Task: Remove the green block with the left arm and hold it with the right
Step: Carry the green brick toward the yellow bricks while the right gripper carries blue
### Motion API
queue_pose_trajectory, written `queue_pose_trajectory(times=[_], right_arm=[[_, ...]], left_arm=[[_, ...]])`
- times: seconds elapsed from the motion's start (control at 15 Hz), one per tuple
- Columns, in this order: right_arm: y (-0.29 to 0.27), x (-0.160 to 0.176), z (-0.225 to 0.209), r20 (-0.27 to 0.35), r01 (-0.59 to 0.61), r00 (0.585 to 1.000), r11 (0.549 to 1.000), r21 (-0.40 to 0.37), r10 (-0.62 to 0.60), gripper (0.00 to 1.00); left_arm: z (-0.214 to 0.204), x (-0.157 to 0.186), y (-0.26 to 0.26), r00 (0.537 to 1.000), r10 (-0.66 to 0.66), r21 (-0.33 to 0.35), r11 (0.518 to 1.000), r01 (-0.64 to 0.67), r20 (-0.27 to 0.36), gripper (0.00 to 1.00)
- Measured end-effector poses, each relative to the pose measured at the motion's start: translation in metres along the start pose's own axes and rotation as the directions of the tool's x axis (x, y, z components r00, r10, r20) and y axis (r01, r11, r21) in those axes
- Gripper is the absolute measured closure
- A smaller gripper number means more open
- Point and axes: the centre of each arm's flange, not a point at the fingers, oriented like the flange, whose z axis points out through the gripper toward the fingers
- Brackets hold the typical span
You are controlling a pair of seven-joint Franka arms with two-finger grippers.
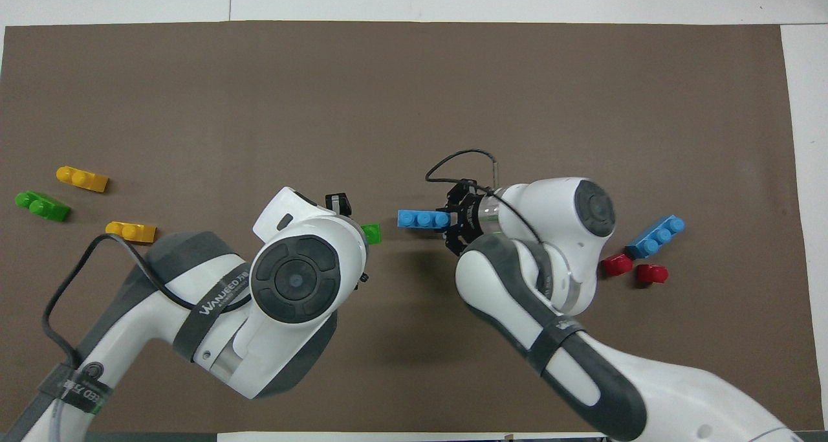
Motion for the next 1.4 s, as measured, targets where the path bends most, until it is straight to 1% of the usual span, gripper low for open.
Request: queue_pose_trajectory(times=[0.07, 0.2, 0.33, 0.53, 0.67, 0.8, 0.93, 1.07, 1.27, 1.4], right_arm=[[-0.018, 0.022, -0.032, 0.015, 0.034, 0.999, 0.999, -0.014, -0.033, 0.66], [-0.045, 0.08, -0.088, -0.001, 0.132, 0.991, 0.991, -0.005, -0.132, 0.66], [-0.055, 0.134, -0.117, -0.014, 0.196, 0.981, 0.981, -0.002, -0.196, 0.66], [-0.058, 0.194, -0.135, -0.032, 0.25, 0.968, 0.968, -0.005, -0.25, 0.66], [-0.058, 0.236, -0.137, -0.033, 0.271, 0.962, 0.962, -0.007, -0.272, 0.66], [-0.056, 0.269, -0.133, -0.029, 0.274, 0.961, 0.962, -0.016, -0.274, 0.66], [-0.055, 0.285, -0.127, -0.024, 0.261, 0.965, 0.965, -0.024, -0.262, 0.66], [-0.054, 0.288, -0.125, -0.023, 0.256, 0.966, 0.966, -0.027, -0.257, 0.66], [-0.054, 0.291, -0.127, -0.021, 0.25, 0.968, 0.968, -0.027, -0.251, 0.66], [-0.053, 0.291, -0.126, -0.02, 0.25, 0.968, 0.968, -0.028, -0.25, 0.66]], left_arm=[[-0.003, 0.014, 0.009, 1.0, 0.019, 0.01, 1.0, -0.019, 0.004, 0.65], [-0.012, 0.053, 0.032, 0.998, 0.063, 0.04, 0.997, -0.064, 0.023, 0.65], [-0.029, 0.102, 0.058, 0.992, 0.112, 0.062, 0.991, -0.115, 0.049, 0.65], [-0.043, 0.169, 0.088, 0.978, 0.202, 0.061, 0.977, -0.205, 0.056, 0.65], [-0.04, 0.208, 0.1, 0.959, 0.277, 0.06, 0.958, -0.281, 0.061, 0.65], [-0.036, 0.247, 0.109, 0.936, 0.346, 0.059, 0.935, -0.35, 0.069, 0.65], [-0.024, 0.279, 0.116, 0.913, 0.402, 0.063, 0.911, -0.406, 0.074, 0.65], [-0.001, 0.299, 0.126, 0.891, 0.447, 0.059, 0.89, -0.451, 0.076, 0.65], [0.045, 0.318, 0.139, 0.862, 0.5, 0.056, 0.862, -0.504, 0.081, 0.65], [0.074, 0.326, 0.147, 0.853, 0.516, 0.042, 0.853, -0.519, 0.075, 0.65]])
